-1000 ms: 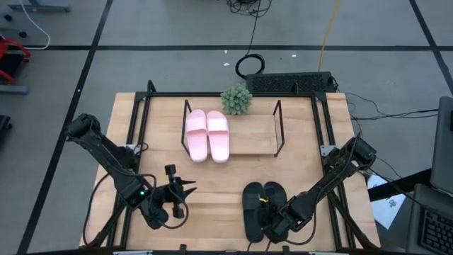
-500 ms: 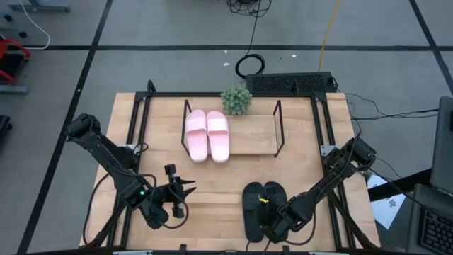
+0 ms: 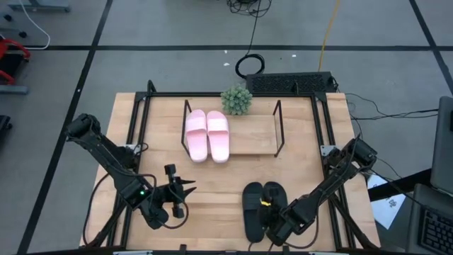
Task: Pick and place slides into the shelf
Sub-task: Put the left black slipper on the shelf
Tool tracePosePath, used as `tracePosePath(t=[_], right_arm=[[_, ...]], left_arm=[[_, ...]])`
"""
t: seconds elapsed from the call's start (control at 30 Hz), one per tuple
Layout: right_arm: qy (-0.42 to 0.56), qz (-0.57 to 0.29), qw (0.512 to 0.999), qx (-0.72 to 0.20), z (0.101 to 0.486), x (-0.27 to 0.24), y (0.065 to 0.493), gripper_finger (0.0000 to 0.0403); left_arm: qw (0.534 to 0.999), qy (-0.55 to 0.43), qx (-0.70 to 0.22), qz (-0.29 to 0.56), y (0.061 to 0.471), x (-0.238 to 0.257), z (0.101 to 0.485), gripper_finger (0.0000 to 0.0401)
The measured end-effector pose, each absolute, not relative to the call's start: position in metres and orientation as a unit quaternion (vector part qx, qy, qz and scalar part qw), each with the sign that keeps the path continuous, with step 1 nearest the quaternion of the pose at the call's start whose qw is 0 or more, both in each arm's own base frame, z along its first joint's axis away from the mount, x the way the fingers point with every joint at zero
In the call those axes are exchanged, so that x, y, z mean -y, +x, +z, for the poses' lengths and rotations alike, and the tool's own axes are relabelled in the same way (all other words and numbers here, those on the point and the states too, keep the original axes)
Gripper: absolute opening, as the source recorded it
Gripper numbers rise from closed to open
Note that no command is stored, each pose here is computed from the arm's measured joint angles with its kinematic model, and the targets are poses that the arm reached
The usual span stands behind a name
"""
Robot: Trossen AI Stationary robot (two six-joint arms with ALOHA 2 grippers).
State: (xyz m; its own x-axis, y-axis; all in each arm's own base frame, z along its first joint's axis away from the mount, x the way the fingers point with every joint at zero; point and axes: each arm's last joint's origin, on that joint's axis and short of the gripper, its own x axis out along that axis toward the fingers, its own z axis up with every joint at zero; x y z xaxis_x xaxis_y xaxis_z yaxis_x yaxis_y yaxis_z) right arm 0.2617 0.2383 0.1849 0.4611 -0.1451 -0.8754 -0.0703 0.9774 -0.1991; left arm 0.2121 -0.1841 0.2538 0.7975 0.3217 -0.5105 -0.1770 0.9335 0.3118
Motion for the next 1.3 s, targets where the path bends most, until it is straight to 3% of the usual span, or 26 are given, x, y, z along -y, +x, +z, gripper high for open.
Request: tracePosePath(t=[0.73, 1.3], right_arm=[[-0.115, -0.056, 0.856, -0.500, 0.189, -0.245, 0.252, 0.0088], [-0.105, -0.038, 0.851, -0.514, 0.181, -0.249, 0.255, 0.0020]], left_arm=[[0.938, 0.132, -0.288, 0.141, 0.214, 0.181, 0.254, 0.0102], [0.938, 0.136, -0.284, 0.145, 0.214, 0.181, 0.254, 0.0102]])
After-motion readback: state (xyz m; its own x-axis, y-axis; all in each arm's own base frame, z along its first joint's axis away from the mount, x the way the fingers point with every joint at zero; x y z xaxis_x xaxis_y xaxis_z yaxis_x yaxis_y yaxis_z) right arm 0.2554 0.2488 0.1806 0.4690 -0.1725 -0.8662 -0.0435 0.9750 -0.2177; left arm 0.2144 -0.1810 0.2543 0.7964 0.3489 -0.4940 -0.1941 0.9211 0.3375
